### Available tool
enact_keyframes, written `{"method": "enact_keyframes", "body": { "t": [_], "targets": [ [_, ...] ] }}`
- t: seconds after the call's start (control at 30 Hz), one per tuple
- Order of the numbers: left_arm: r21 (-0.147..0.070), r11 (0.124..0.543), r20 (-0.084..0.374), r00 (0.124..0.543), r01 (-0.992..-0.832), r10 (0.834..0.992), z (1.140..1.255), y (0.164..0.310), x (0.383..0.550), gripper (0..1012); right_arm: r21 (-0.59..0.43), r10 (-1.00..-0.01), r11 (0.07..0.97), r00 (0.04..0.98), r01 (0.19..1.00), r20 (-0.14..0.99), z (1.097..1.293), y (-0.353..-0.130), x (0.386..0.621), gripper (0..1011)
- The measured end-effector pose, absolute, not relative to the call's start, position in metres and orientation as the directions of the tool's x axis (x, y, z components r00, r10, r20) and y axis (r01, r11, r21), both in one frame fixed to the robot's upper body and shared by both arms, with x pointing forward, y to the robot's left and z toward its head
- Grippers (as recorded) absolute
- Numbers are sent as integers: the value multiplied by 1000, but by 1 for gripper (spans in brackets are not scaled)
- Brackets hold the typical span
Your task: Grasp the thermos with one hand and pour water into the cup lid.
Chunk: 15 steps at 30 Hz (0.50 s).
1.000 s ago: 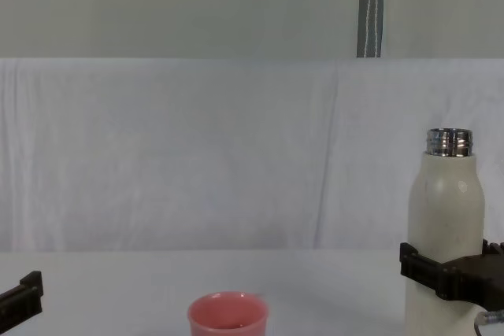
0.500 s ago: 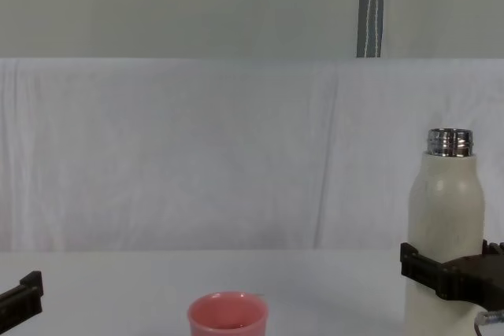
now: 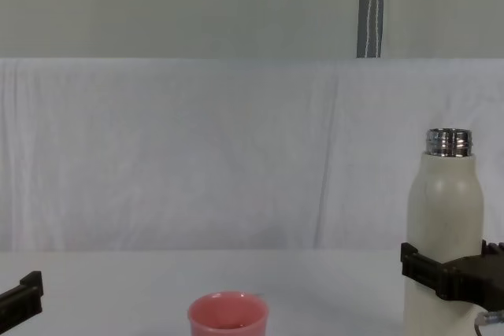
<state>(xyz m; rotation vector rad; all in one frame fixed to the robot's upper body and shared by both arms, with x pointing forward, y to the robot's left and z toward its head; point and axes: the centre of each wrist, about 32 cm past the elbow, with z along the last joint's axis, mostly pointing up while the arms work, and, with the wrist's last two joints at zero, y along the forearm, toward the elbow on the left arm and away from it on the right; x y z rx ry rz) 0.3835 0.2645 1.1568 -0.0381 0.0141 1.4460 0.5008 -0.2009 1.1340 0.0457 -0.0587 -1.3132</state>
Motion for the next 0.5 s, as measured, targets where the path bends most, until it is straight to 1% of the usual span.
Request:
{"method": "enact_keyframes", "body": {
  "t": [0.5],
  "targets": [
    [-18, 124, -33, 124, -992, 992, 1157, 265, 384, 1001, 94, -953, 287, 275, 953, 124, 1155, -205, 495, 950]
  ]
}}
